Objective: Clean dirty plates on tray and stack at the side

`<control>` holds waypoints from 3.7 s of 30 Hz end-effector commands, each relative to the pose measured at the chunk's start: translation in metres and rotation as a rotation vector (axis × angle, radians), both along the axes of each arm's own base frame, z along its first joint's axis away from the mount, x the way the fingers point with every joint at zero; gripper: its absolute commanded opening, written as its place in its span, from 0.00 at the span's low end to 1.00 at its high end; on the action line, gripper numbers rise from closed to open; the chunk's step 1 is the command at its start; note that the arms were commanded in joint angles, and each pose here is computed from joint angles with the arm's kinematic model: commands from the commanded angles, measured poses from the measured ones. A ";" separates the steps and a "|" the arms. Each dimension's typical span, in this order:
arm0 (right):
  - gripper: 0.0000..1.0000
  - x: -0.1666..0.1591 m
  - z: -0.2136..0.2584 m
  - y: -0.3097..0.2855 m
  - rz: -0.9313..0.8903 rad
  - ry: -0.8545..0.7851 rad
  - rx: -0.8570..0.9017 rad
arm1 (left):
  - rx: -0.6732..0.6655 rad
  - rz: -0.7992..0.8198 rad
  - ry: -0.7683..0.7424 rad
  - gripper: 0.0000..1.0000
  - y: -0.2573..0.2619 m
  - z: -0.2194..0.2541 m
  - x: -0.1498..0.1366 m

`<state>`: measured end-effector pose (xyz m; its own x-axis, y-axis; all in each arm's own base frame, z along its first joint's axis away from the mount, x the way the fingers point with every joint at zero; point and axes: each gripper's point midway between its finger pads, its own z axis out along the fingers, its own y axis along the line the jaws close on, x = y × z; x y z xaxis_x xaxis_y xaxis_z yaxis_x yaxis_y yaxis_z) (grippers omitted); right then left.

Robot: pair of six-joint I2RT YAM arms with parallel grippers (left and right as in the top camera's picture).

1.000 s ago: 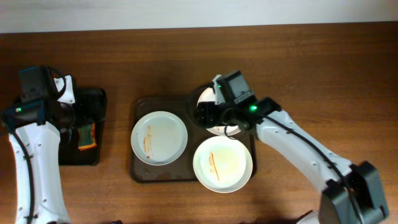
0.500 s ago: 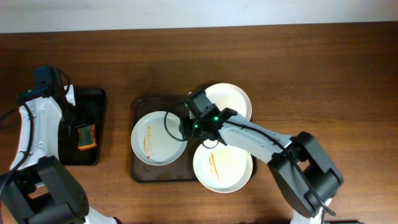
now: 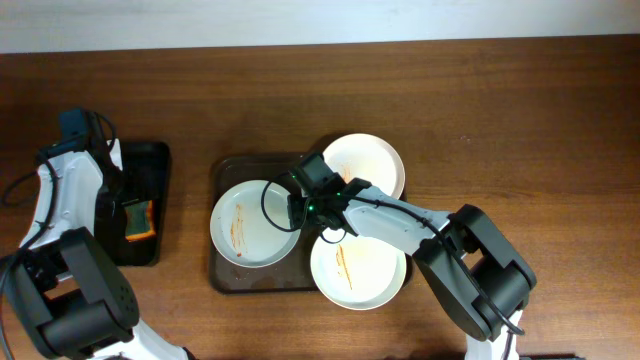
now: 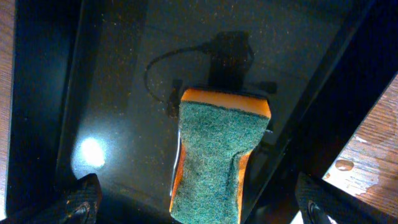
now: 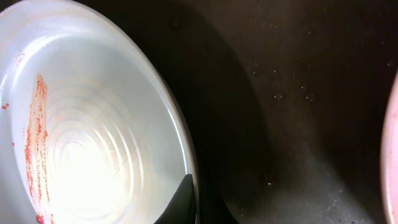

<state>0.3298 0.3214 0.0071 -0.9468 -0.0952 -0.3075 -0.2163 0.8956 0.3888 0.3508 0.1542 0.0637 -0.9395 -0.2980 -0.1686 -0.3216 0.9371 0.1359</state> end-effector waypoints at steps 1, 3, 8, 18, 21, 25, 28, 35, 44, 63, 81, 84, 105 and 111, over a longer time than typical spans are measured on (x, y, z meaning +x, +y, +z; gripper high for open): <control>0.04 -0.001 -0.006 0.001 0.003 0.008 -0.013 | -0.018 -0.001 0.004 0.95 0.000 -0.003 0.000; 0.04 -0.001 -0.006 0.001 0.003 0.008 -0.013 | 0.004 -0.006 0.001 0.95 0.004 -0.002 0.001; 0.04 0.000 -0.006 0.001 -0.001 0.001 -0.015 | -0.043 -0.084 0.067 0.84 -0.002 -0.032 0.001; 0.04 0.000 -0.006 0.000 0.001 0.000 -0.021 | -0.106 -0.098 0.083 0.00 -0.012 -0.049 0.002; 0.04 0.000 -0.006 0.000 0.001 0.000 -0.021 | -0.113 -0.097 0.097 0.00 -0.013 -0.046 -0.002; 0.04 0.000 -0.005 0.002 -0.002 0.002 -0.009 | -0.112 -0.096 0.118 0.00 -0.013 -0.045 -0.007; 0.04 0.002 -0.005 0.002 -0.004 -0.002 -0.006 | -0.086 -0.098 0.068 0.00 -0.007 -0.040 0.007; 0.04 0.017 0.014 -0.008 -0.024 -0.033 0.014 | -0.098 -0.082 0.035 0.00 -0.005 0.011 0.023; 0.04 0.025 0.024 -0.019 -0.045 -0.038 0.015 | -0.325 -0.358 0.019 0.00 -0.164 0.091 0.035; 0.04 0.023 0.015 -0.023 -0.047 -0.018 -0.004 | -0.047 -0.271 0.162 0.00 -0.186 -0.050 -0.013; 0.33 -0.006 -0.003 -0.025 -0.059 0.123 -0.018 | -0.240 -0.421 -0.242 0.00 -0.230 0.110 0.093; 0.04 -0.002 0.001 -0.022 -0.067 0.114 0.000 | -0.235 -0.355 -0.223 0.00 -0.201 0.118 0.090; 0.04 -0.020 0.228 -0.059 -0.263 -1.028 -0.835 | -0.232 -0.318 -0.213 0.00 -0.186 0.117 0.088; 0.04 -0.001 0.108 -0.029 -0.231 -0.282 -0.231 | -0.333 -0.326 -0.136 0.00 -0.201 0.113 0.067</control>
<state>0.3301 0.2750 0.1521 -0.6448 -0.1895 -0.7405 -0.0671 0.9791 -0.1921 0.4217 -0.0391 0.1681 -0.9678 -0.0606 -0.2444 -0.0201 0.9861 -0.1651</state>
